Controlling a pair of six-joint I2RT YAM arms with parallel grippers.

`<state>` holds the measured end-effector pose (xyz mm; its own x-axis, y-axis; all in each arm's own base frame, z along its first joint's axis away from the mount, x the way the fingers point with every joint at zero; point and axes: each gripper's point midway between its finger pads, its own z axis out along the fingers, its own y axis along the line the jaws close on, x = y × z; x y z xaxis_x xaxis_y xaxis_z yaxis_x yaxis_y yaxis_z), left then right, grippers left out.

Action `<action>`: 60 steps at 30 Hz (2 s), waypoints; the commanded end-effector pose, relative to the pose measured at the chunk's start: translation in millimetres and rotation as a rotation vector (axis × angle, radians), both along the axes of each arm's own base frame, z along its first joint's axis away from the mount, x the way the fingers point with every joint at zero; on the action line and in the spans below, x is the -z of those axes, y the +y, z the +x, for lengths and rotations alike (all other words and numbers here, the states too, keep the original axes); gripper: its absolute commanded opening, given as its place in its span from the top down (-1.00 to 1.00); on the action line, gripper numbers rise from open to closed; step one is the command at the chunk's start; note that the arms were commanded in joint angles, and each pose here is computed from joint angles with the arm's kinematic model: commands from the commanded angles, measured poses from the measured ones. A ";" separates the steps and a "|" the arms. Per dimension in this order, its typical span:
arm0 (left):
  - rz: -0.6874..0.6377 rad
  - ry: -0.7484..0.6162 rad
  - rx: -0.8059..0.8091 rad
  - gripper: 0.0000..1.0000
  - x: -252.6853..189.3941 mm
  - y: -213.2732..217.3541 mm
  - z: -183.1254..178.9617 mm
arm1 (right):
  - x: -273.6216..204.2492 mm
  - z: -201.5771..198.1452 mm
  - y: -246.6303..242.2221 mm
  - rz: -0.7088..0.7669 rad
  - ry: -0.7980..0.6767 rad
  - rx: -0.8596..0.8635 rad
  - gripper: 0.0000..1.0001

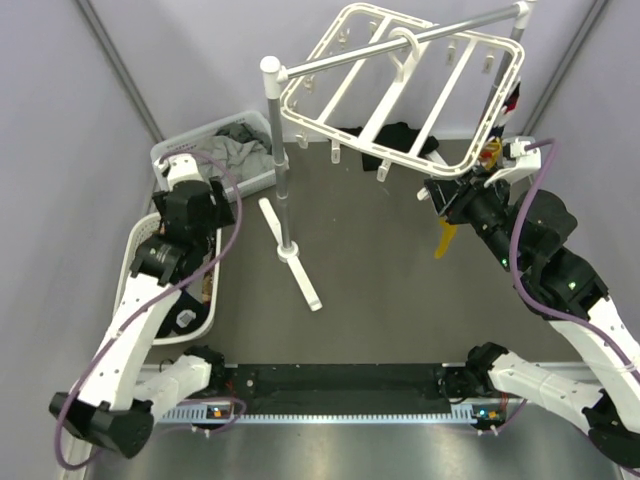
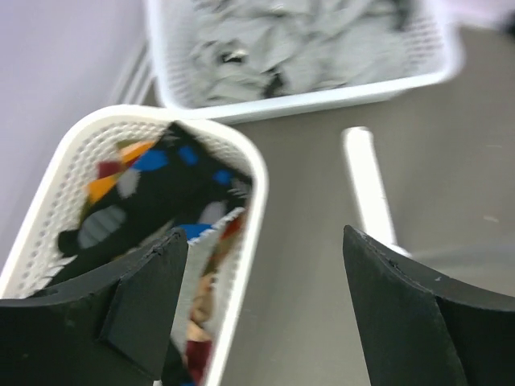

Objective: Clip the socks to the hanger
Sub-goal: Open the clamp at the hanger, then pick up the sock from the bin.

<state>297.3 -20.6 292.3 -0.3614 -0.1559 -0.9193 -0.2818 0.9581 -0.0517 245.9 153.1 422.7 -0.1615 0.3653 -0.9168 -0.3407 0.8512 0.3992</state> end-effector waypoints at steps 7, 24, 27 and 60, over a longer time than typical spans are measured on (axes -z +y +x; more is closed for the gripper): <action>-0.085 0.162 -0.171 -0.61 86.5 88.9 63.9 | 3.4 -2.4 -2.6 -0.049 -0.031 -0.013 1.00; -0.106 0.383 -0.200 -0.04 200.7 122.9 99.6 | 14.2 -1.8 -2.4 -0.095 -0.023 -0.019 1.00; -0.105 0.393 -0.194 0.02 203.4 122.7 97.9 | 16.3 -0.6 -2.4 -0.097 -0.019 -0.016 1.00; -0.048 0.240 -0.229 1.00 87.3 127.8 69.6 | 18.2 3.0 6.4 -0.107 -0.012 -0.044 1.00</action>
<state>373.5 102.0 160.0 -0.5826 -0.3059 -0.7530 -0.4758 0.8795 0.0109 247.3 154.9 405.4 -0.1595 0.2847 -0.9452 -0.3622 0.8739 0.3243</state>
